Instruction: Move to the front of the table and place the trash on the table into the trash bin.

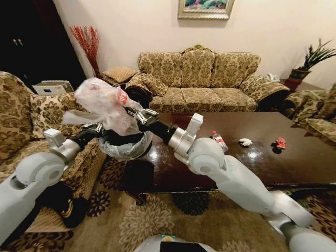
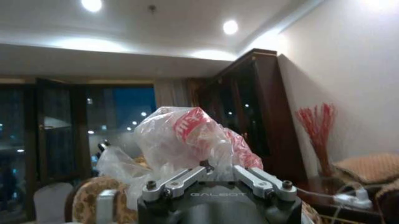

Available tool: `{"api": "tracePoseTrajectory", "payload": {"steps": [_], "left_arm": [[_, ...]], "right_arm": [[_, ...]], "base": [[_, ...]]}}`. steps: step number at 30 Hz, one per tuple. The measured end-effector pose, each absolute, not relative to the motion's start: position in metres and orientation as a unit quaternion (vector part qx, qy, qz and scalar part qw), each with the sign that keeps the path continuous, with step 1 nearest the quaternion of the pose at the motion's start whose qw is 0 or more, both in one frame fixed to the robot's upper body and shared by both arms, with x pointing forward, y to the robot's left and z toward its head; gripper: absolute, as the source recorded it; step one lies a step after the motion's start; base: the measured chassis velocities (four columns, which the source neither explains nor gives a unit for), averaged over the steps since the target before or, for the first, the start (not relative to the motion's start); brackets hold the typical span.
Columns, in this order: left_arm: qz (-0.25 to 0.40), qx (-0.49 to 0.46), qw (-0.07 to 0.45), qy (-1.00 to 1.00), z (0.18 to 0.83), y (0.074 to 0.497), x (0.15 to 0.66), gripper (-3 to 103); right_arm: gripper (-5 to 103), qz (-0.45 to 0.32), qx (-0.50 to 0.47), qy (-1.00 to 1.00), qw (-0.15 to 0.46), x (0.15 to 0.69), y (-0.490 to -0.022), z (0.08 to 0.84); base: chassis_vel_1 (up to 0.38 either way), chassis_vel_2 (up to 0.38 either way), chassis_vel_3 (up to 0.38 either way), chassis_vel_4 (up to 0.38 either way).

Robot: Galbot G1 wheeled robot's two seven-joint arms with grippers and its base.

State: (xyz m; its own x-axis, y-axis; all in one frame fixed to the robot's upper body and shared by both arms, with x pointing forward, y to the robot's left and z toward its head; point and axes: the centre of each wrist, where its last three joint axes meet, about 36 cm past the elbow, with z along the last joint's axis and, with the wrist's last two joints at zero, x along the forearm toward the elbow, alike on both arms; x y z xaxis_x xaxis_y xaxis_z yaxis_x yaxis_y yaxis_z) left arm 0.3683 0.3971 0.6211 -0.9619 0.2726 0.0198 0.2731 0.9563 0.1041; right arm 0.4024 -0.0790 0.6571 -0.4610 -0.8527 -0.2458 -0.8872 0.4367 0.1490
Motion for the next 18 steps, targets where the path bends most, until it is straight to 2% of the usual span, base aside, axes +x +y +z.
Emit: {"api": "tracePoseTrajectory", "payload": {"steps": [9, 10, 12, 13, 16, 17, 18], "left_arm": [[-0.046, -0.146, 0.005, -0.988, 0.625, 0.391, 0.363, 3], [-0.046, -0.148, 0.006, -0.988, 0.625, 0.39, 0.362, 3], [-0.046, -0.152, 0.01, -0.987, 0.625, 0.386, 0.36, 3], [-0.046, -0.152, 0.01, -0.987, 0.625, 0.386, 0.36, 3], [-0.046, -0.161, 0.012, -0.986, 0.625, 0.381, 0.355, 3], [-0.046, -0.161, 0.012, -0.986, 0.625, 0.381, 0.355, 3], [-0.046, -0.162, 0.013, -0.986, 0.625, 0.38, 0.354, 3]], "right_arm": [[0, 0.109, -0.495, 0.861, 0.042, 0.414, -0.067, 0.638], [-3, 0.108, -0.494, 0.862, 0.04, 0.416, -0.064, 0.636], [7, 0.108, -0.493, 0.863, 0.04, 0.419, -0.058, 0.633], [7, 0.108, -0.493, 0.863, 0.04, 0.419, -0.058, 0.633], [24, 0.108, -0.491, 0.864, 0.04, 0.424, -0.055, 0.631], [24, 0.108, -0.491, 0.864, 0.04, 0.424, -0.055, 0.631], [30, 0.108, -0.491, 0.863, 0.041, 0.424, -0.055, 0.63]], "base": [[0.0, 0.0, 0.0, 0.0], [0.0, 0.0, 0.0, 0.0], [0.0, 0.0, 0.0, 0.0], [0.0, 0.0, 0.0, 0.0], [0.0, 0.0, 0.0, 0.0], [0.0, 0.0, 0.0, 0.0], [0.0, 0.0, 0.0, 0.0]]}}
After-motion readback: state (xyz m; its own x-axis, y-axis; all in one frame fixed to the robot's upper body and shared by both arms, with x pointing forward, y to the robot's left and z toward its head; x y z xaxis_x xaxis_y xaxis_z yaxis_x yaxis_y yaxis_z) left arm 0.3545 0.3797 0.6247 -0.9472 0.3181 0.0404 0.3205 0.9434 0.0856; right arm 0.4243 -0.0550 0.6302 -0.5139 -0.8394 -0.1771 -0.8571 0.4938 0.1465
